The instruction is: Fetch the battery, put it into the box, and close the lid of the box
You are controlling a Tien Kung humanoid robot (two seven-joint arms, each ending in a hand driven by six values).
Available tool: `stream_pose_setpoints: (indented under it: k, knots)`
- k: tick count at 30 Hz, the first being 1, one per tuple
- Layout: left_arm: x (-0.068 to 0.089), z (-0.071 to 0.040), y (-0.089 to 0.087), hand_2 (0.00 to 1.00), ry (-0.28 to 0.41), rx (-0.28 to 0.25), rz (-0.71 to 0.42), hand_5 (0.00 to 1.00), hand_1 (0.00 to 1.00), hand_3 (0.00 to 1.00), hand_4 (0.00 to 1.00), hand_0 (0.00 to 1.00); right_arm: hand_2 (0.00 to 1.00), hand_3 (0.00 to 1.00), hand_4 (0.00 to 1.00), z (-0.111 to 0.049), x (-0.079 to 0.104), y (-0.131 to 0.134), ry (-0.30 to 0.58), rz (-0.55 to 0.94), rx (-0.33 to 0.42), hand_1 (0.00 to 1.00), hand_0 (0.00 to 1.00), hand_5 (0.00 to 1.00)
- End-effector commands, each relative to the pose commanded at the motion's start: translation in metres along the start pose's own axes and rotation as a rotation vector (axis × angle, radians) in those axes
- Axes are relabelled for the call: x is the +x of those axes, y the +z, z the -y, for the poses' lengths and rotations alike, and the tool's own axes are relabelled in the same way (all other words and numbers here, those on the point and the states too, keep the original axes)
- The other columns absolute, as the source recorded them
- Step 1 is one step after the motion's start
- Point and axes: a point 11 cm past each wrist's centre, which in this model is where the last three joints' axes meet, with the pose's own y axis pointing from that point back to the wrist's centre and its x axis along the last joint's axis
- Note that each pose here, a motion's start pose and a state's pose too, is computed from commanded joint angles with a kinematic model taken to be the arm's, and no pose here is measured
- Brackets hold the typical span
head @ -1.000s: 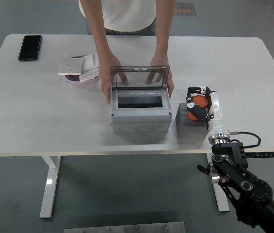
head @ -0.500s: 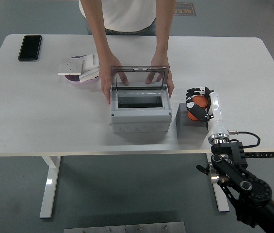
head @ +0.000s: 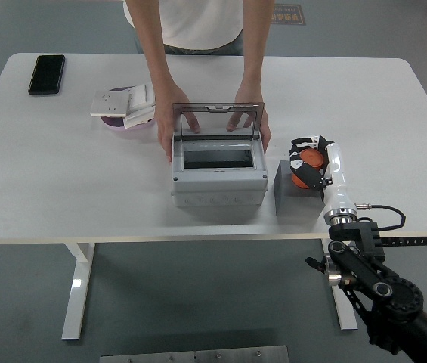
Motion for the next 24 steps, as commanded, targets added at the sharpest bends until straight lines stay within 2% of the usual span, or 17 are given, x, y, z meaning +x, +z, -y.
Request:
stream_pose_setpoints:
  k: [5,6,17,18,23,24]
  knots:
    - [0.000,0.000,0.000,0.587,0.001,-0.003,0.000,0.002,0.748,0.507,0.402,0.634,0.386,0.407,0.526,0.001,0.000,-0.003,-0.003,-0.007,0.008,0.380,0.344,0.002]
    - [0.000,0.000,0.000,0.589,0.001,-0.003,0.001,0.002,0.748,0.507,0.404,0.635,0.378,0.405,0.452,0.002,0.000,-0.004,-0.003,-0.008,0.010,0.381,0.331,0.002]
    - [0.000,0.000,0.001,0.589,0.003,-0.005,0.002,0.002,0.747,0.508,0.403,0.635,0.376,0.400,0.422,0.008,0.004,-0.015,-0.010,-0.033,0.034,0.368,0.330,0.002]
    - [0.000,0.000,0.001,0.589,0.004,-0.006,0.002,0.002,0.747,0.508,0.404,0.636,0.362,0.386,0.306,0.009,0.004,-0.015,-0.010,-0.034,0.035,0.355,0.308,0.002]
    - [0.000,0.000,0.002,0.589,0.004,-0.007,0.004,0.002,0.747,0.508,0.404,0.636,0.362,0.386,0.306,0.011,0.005,-0.017,-0.015,-0.042,0.037,0.355,0.308,0.002]
    - [0.000,0.000,0.002,0.589,0.005,-0.007,0.004,0.002,0.747,0.509,0.403,0.636,0.353,0.380,0.208,0.011,0.005,-0.017,-0.016,-0.042,0.037,0.349,0.300,0.002]
